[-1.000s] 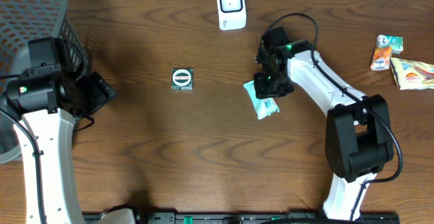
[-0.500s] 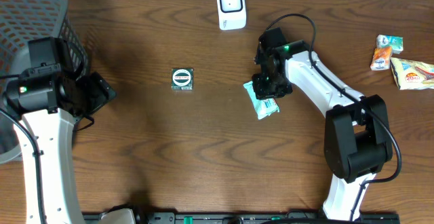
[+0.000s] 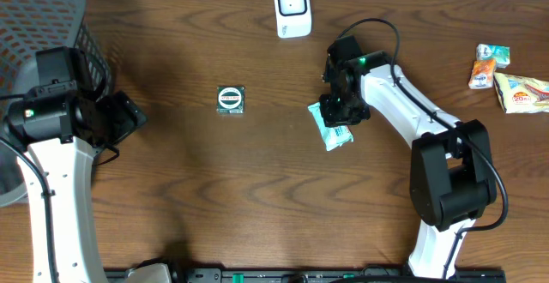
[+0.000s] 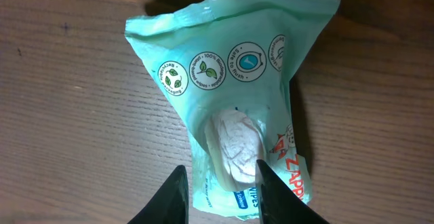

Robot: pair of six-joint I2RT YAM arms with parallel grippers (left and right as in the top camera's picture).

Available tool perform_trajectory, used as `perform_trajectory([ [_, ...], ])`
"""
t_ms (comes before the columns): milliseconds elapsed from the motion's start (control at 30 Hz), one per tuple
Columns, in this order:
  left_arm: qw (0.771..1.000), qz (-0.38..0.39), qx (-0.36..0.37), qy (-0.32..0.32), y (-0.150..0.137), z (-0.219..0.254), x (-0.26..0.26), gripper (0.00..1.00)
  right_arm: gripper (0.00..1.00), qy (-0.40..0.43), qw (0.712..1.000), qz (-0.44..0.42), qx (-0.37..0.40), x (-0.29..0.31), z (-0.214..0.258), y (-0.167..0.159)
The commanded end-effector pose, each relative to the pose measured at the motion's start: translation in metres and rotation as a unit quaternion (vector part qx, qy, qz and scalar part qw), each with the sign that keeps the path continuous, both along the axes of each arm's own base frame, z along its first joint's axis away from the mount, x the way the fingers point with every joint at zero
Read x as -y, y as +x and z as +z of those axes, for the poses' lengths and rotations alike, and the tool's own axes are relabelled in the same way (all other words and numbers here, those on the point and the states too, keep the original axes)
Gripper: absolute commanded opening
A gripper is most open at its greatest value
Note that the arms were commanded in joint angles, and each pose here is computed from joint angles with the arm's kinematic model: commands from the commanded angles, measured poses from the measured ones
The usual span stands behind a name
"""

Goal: Scan the item barcode

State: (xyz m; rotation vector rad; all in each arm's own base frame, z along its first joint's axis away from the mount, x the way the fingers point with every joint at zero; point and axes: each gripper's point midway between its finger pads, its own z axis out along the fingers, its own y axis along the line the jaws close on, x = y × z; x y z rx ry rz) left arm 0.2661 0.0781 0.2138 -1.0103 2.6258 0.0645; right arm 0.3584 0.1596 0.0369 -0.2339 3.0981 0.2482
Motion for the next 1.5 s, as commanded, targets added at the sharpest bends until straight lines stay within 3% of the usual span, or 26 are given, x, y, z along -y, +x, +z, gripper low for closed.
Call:
perform_trajectory([
  [0, 1.000, 0.007, -0.002, 0.007, -0.003, 0.000, -0.003, 0.97, 0.26, -0.005, 1.000, 0.004, -0.005, -0.007, -0.003, -0.006],
  [667, 1.000, 0.007, -0.002, 0.007, -0.003, 0.000, -0.003, 0.97, 0.24, -0.042, 0.999, 0.004, 0.011, 0.001, -0.013, -0.005],
  [833, 1.000, 0.007, -0.002, 0.007, -0.003, 0.000, -0.003, 0.98, 0.08, -0.042, 0.999, 0.013, 0.012, 0.003, -0.029, -0.011],
  [967, 1.000, 0.007, -0.002, 0.007, -0.003, 0.000, -0.003, 0.98, 0.01, -0.042, 0.998, 0.032, 0.016, 0.003, -0.031, -0.011],
  [1167, 1.000, 0.007, -0.002, 0.007, -0.003, 0.000, -0.003, 0.98, 0.01, -0.034, 0.992, 0.108, 0.047, -0.008, -0.018, 0.001],
  [1467, 1.000, 0.007, -0.002, 0.007, -0.003, 0.000, -0.003, 0.98, 0.01, -0.069, 0.942, 0.309, 0.107, -0.048, 0.002, 0.005],
])
